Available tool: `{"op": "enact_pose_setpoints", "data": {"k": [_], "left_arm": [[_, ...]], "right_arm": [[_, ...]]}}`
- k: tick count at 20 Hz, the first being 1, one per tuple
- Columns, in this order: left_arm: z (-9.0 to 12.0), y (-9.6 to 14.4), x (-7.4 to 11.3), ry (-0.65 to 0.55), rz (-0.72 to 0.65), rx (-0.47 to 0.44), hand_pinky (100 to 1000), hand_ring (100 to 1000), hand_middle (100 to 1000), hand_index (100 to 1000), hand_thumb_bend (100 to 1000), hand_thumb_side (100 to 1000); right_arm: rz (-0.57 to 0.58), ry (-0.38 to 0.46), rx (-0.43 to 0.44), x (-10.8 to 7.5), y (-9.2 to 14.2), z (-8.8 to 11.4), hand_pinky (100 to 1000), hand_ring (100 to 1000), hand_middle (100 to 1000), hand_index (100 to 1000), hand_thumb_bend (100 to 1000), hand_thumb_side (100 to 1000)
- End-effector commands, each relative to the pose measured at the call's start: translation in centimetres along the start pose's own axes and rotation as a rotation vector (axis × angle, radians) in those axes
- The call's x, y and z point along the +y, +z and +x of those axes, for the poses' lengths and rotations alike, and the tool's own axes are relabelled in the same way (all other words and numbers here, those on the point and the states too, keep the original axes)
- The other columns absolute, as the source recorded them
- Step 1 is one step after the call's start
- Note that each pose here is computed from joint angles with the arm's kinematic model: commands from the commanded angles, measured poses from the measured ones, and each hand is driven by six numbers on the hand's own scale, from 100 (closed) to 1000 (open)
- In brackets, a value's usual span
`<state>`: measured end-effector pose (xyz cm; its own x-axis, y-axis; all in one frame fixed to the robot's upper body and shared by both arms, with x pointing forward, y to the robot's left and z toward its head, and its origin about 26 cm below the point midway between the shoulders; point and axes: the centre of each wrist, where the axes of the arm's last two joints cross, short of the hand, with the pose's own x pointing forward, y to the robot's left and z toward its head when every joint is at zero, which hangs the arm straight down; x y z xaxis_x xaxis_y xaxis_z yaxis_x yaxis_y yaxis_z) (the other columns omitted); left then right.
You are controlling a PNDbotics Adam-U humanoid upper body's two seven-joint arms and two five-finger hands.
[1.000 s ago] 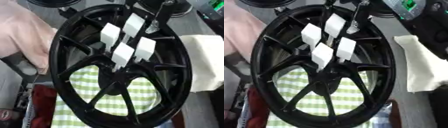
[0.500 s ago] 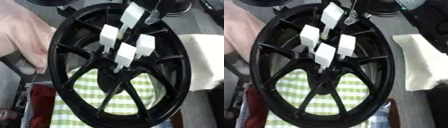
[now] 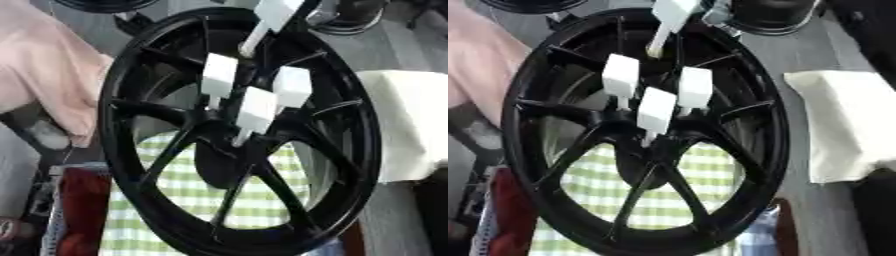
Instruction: Pull the pin out of the wheel hub.
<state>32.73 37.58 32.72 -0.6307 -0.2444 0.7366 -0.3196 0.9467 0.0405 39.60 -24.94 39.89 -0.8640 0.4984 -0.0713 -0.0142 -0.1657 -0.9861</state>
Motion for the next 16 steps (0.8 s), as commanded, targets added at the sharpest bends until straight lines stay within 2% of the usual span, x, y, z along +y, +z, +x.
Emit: {"op": "enact_pose_setpoints", "data": {"k": [1, 5, 8, 10, 12, 16], "left_arm": [[1.5, -0.7, 1.1, -0.039, 0.018, -0.046, 846, 729, 870, 900, 412, 903], [1.5, -0.6, 1.4, -0.045, 0.032, -0.046, 846, 729, 870, 900, 413, 903], [1.5, -0.5, 1.7, -0.05, 0.041, -0.048, 846, 729, 870, 900, 412, 903], [1.5, -0.5, 1.9, -0.054, 0.049, -0.05, 846, 729, 870, 900, 412, 903], [1.4, -0.5, 2.0, -0.057, 0.057, -0.049, 846, 728, 870, 900, 412, 904], [1.3, -0.4, 2.4, -0.061, 0.074, -0.045, 846, 728, 869, 900, 412, 904]], "right_arm": [[-0.062, 0.035, 0.085, -1.8, 5.0, -1.1, 884, 752, 351, 422, 382, 100], [-0.212, -0.027, 0.237, -0.7, 10.0, -3.0, 887, 751, 348, 421, 378, 100], [-0.324, -0.073, 0.386, 0.7, 14.4, -4.4, 889, 752, 348, 424, 377, 100], [-0.392, -0.095, 0.527, 2.1, 17.8, -5.3, 890, 754, 348, 453, 378, 100], [-0.436, -0.105, 0.719, 3.9, 21.3, -6.2, 889, 759, 389, 464, 379, 100], [-0.436, -0.078, 1.068, 8.5, 25.9, -7.3, 886, 769, 422, 472, 379, 100]]}}
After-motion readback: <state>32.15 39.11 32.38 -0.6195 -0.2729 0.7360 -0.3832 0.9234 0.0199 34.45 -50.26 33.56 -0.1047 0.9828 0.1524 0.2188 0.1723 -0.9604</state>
